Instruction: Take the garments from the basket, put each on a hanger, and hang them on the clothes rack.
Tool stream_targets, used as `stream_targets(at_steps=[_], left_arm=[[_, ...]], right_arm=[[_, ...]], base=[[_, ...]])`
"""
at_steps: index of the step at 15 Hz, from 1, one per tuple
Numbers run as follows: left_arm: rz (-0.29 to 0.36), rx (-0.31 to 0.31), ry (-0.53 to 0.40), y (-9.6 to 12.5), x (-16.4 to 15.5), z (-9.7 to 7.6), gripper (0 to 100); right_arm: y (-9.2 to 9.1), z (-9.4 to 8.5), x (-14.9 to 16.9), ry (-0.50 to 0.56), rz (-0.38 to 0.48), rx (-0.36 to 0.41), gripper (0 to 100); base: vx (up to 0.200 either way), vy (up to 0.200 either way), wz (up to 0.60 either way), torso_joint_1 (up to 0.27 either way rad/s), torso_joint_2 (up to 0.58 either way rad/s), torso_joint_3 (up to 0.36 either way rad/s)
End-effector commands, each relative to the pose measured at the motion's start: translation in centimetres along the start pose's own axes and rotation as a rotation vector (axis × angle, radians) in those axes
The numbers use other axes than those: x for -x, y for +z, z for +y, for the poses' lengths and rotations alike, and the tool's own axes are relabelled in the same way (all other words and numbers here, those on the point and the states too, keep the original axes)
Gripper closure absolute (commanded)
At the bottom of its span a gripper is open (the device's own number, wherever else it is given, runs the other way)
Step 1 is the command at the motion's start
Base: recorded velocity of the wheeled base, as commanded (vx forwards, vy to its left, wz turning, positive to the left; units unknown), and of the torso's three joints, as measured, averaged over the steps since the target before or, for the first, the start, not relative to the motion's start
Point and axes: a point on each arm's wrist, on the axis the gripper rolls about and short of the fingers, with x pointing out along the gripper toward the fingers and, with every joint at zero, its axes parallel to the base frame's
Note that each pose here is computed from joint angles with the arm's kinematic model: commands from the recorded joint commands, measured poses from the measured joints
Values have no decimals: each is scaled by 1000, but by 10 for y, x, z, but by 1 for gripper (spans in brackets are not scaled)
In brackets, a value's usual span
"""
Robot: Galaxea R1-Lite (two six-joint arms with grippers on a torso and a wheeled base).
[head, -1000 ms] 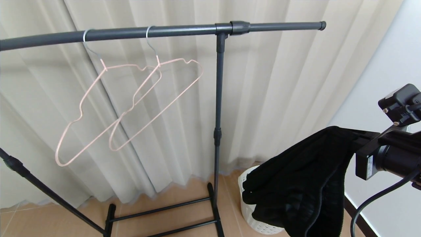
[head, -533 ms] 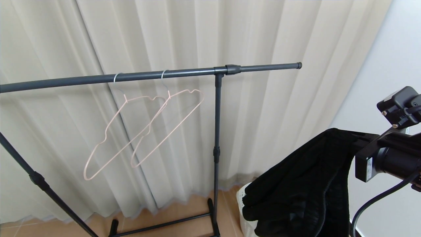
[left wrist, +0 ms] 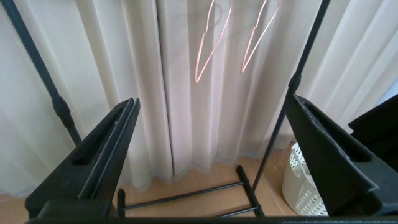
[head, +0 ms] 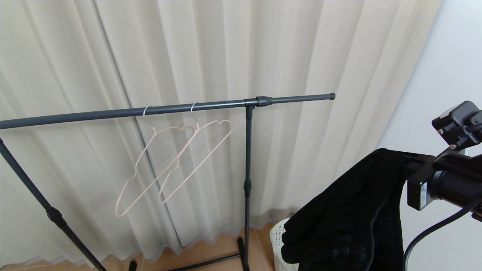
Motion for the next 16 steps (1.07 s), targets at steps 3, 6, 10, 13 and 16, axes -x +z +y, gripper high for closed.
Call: stream_targets(at_steps=[3,6,10,13,16], left_arm=[[1,0,0,0,0,0,0],[1,-2,0,0,0,0,0],[1,2,3,0,0,0,0],[1,-2,3,0,0,0,0],[1,-3,2,0,0,0,0]], right_arm=[[-2,2,0,8,7,4,100],[-2,2,0,11,7,5,100],[-3,3,0,13,9,8,100],[-4,3,3,19,1,31,100],[-4,3,4,17,0,34,100]], base=[[0,0,0,157,-352,-216],[0,0,0,165,-349,-248],[0,0,0,145,-314,-286],[0,0,0,40,-77,-69],[0,0,200,1,-1,-1]])
